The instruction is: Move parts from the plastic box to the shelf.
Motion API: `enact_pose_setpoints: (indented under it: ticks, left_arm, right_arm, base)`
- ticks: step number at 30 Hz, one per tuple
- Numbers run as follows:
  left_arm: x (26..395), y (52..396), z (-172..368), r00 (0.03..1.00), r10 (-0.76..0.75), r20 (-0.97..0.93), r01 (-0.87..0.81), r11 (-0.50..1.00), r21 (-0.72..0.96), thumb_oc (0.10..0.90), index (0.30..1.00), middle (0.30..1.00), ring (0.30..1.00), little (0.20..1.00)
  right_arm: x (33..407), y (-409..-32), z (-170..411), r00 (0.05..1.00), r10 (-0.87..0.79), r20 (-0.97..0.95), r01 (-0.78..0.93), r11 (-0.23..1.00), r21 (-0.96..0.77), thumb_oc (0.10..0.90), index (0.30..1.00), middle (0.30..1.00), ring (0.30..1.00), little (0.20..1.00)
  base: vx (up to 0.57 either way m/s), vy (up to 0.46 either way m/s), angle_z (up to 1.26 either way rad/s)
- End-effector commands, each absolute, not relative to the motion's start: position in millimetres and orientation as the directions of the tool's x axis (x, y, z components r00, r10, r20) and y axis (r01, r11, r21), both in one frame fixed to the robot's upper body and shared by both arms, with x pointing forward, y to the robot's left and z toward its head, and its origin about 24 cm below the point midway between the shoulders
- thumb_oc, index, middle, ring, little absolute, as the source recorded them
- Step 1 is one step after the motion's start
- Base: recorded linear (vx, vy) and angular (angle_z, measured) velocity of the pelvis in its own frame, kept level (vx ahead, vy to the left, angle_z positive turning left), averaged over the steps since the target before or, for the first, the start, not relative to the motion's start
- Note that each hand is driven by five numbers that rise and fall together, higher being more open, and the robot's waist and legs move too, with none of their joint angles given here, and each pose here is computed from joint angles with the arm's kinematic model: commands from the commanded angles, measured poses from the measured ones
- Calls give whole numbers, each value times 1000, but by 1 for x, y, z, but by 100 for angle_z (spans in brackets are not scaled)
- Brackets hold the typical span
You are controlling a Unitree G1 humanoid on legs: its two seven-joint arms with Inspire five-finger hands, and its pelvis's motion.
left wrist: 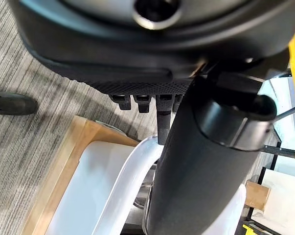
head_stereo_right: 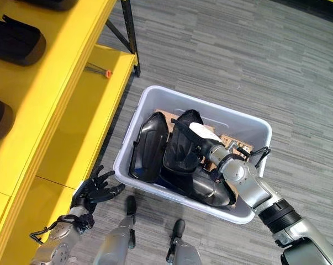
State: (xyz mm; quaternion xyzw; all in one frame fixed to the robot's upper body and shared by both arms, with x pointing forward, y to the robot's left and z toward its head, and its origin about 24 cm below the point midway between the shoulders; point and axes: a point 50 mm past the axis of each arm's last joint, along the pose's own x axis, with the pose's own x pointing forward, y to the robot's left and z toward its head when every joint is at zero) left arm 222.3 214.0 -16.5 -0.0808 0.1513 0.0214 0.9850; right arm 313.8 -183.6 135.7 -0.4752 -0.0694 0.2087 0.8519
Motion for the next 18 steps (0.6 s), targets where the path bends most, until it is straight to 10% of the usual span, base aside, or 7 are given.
enact_pose_setpoints:
  ticks: [1,18]
  left_arm:
    - [238,193,9,985,-71,-158,40,981,-189,900,1000,1000,1000,1000]
    - [240,191,10,985,-64,-157,32,979,-199,900,1000,1000,1000,1000]
  right_arm:
    - [316,-158,198,830,543,125,-159,446,-881,900,1000,1000,1000,1000]
    - [302,-155,197,799,591,106,-229,463,-856,900,1000,1000,1000,1000]
  base:
    - [0,0,0]
    - [0,0,0]
